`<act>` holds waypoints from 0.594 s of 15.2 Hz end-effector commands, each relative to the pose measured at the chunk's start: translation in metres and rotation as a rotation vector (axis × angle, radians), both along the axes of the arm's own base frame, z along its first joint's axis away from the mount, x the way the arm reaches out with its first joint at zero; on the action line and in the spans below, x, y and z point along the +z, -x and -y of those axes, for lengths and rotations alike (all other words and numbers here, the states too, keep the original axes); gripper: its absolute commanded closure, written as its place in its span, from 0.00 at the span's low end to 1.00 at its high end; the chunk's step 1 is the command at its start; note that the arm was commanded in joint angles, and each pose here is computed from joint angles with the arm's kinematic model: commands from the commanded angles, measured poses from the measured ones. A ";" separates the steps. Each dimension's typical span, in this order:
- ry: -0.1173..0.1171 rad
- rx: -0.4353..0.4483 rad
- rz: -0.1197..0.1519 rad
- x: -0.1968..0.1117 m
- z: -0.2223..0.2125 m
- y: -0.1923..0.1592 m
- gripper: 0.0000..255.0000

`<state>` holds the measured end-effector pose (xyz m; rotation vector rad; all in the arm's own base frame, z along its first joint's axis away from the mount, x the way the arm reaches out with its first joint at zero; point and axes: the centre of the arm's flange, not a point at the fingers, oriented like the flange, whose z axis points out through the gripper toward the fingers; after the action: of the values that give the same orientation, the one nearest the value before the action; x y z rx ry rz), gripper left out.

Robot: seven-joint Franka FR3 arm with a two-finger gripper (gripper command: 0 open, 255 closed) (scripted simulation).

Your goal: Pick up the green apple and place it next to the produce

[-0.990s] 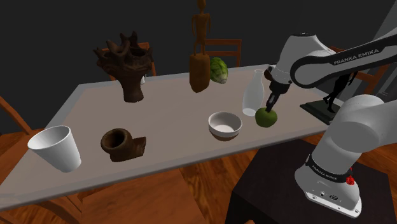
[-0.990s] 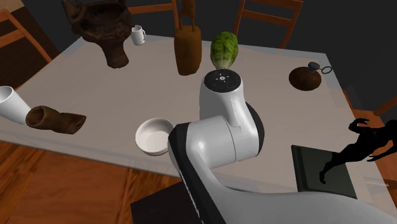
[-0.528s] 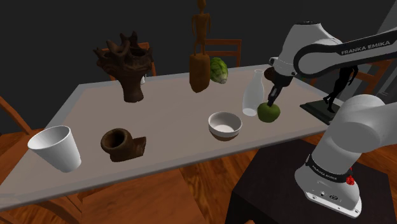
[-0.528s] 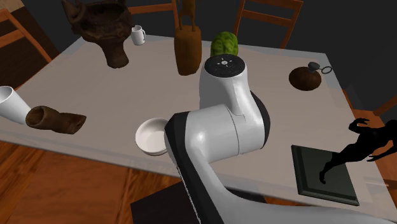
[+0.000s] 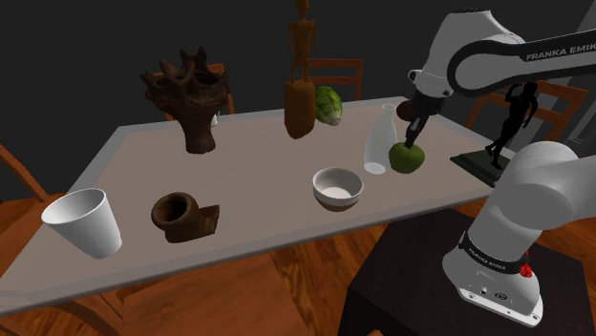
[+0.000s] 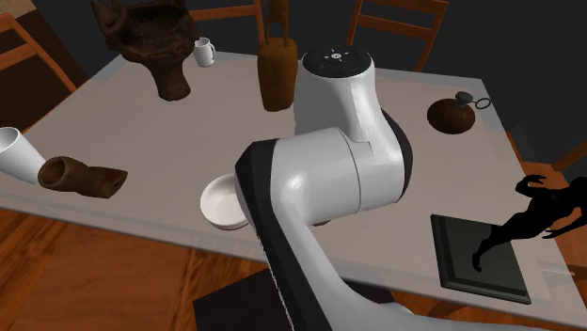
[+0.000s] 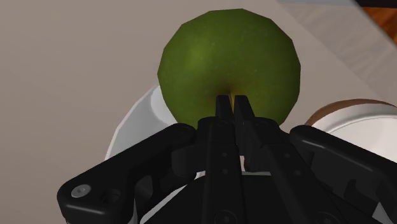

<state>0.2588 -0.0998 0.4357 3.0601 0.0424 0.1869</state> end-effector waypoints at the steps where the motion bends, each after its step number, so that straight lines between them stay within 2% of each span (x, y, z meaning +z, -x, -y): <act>1: 0.000 0.000 -0.001 0.010 0.001 0.001 1.00; 9: 0.000 0.000 -0.001 0.052 0.001 0.001 1.00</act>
<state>0.2579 -0.1010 0.4816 3.0602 0.0423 0.1860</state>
